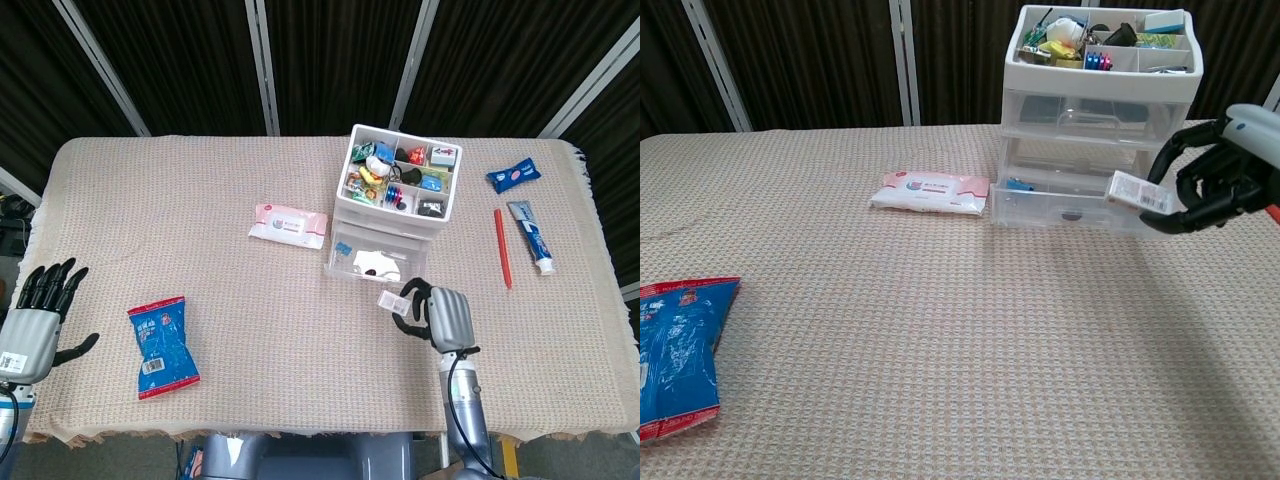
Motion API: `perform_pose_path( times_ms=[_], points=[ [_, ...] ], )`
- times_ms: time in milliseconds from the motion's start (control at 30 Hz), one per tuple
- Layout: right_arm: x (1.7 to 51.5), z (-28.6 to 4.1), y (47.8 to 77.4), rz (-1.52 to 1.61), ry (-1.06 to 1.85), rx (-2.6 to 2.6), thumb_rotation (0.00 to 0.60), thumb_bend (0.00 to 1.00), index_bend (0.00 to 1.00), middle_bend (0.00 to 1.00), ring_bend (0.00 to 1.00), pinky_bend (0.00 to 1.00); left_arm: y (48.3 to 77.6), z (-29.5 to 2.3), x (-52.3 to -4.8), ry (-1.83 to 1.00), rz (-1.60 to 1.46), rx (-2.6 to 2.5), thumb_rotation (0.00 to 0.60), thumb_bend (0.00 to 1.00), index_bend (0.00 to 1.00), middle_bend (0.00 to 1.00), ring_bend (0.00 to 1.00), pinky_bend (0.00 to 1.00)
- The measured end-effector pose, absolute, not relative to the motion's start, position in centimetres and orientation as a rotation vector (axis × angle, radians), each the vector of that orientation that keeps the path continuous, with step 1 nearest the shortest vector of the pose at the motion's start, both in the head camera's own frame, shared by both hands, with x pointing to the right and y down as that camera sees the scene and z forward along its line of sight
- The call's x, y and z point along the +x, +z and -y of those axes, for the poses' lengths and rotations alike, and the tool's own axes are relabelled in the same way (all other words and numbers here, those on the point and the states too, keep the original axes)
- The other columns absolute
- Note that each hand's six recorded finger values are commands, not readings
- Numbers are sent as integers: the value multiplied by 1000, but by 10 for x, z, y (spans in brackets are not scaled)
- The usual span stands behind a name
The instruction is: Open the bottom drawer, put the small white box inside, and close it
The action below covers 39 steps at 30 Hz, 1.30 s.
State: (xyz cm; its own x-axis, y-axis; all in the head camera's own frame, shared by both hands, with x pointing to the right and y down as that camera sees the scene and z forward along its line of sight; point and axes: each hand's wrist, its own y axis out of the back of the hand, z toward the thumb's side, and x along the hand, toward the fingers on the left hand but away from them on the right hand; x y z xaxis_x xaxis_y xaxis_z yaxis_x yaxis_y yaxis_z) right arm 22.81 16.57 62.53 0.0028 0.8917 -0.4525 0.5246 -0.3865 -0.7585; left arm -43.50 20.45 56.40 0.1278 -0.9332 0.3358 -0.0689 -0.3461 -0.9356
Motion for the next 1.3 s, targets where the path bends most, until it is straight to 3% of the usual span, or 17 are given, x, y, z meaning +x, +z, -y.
perform_pose_path(
  times_ms=[367,700,933,1033,1200,1300],
  points=[
    [236,-110,641,1437,1466,-1771,600,194,616,780,771,624,565,-204,-436,-1330,-1004,-1591,600,209,78,0,0,0],
    [232,-93,659,1428,1532,-1708,600,140,256,773,764,624,565,-204,-436,-1326,-1007,-1596,600,211,77,0,0,0],
    [232,-98,653,1435,1501,-1722,600,137,208,763,753,624,564,-204,-435,-1323,-1007,-1597,600,210,78,0,0,0],
    [231,-102,648,1425,1469,-1728,600,136,269,702,693,599,564,-204,-435,-1323,-1007,-1597,600,210,78,0,0,0],
    [229,-113,633,1371,1353,-1713,600,136,330,530,488,498,564,-204,-435,-1321,-1010,-1597,600,209,78,0,0,0],
    [227,-122,623,1311,1260,-1693,600,136,337,409,344,361,564,-204,-435,-1318,-1013,-1596,600,210,81,0,0,0]
  ],
)
